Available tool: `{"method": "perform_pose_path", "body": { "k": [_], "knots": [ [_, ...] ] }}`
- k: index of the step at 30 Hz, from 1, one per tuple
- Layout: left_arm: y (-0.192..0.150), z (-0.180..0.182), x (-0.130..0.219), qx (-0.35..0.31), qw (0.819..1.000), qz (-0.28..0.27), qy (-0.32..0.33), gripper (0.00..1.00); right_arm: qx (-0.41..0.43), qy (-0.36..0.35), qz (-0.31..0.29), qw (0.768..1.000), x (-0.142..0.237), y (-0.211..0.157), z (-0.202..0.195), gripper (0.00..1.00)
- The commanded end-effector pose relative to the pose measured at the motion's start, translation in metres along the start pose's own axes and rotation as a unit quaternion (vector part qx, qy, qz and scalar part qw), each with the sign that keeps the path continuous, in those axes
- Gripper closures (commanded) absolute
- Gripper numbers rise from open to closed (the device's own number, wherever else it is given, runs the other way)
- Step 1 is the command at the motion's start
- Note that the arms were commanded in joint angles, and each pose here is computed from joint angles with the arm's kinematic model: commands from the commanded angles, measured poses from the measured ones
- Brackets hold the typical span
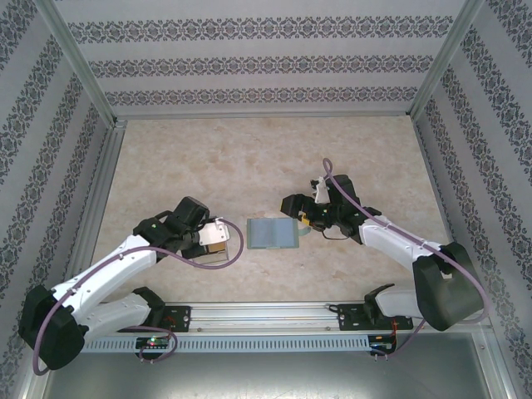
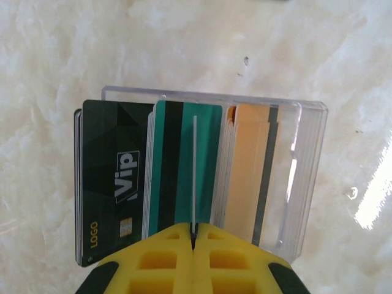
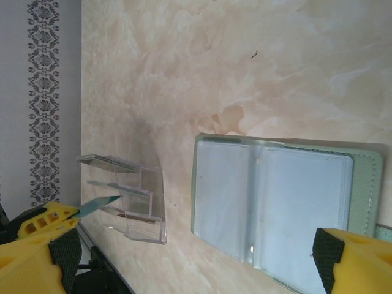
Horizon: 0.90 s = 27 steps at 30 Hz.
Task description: Take the credit cards out of the card holder
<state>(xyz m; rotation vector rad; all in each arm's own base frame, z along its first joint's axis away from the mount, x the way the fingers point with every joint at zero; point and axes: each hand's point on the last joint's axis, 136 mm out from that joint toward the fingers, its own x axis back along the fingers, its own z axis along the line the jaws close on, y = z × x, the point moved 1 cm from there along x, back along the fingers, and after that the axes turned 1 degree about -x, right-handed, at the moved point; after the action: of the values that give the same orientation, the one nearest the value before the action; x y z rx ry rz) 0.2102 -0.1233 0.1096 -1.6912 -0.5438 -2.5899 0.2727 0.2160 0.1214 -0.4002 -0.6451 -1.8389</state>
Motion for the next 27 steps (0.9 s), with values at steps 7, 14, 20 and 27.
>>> {"method": "perform_pose_path", "body": {
  "k": [7,14,20,27],
  "knots": [
    [0.007,0.001,-0.012,-0.005,1.0,-0.013,0.003,1.0,0.022,0.009,-0.007,1.0,-0.003,0.007,0.011,0.02],
    [0.002,0.002,-0.015,-0.002,1.0,-0.003,0.012,0.72,0.021,0.01,-0.007,1.0,-0.003,0.006,0.011,0.02],
    [0.002,0.005,-0.013,0.001,1.0,0.0,0.018,0.67,0.023,0.011,-0.006,1.0,-0.004,0.006,0.012,0.02],
    [-0.001,0.019,-0.017,0.015,0.998,0.01,0.06,0.63,0.022,0.011,-0.005,1.0,-0.004,0.005,0.013,0.02]
  ]
}}
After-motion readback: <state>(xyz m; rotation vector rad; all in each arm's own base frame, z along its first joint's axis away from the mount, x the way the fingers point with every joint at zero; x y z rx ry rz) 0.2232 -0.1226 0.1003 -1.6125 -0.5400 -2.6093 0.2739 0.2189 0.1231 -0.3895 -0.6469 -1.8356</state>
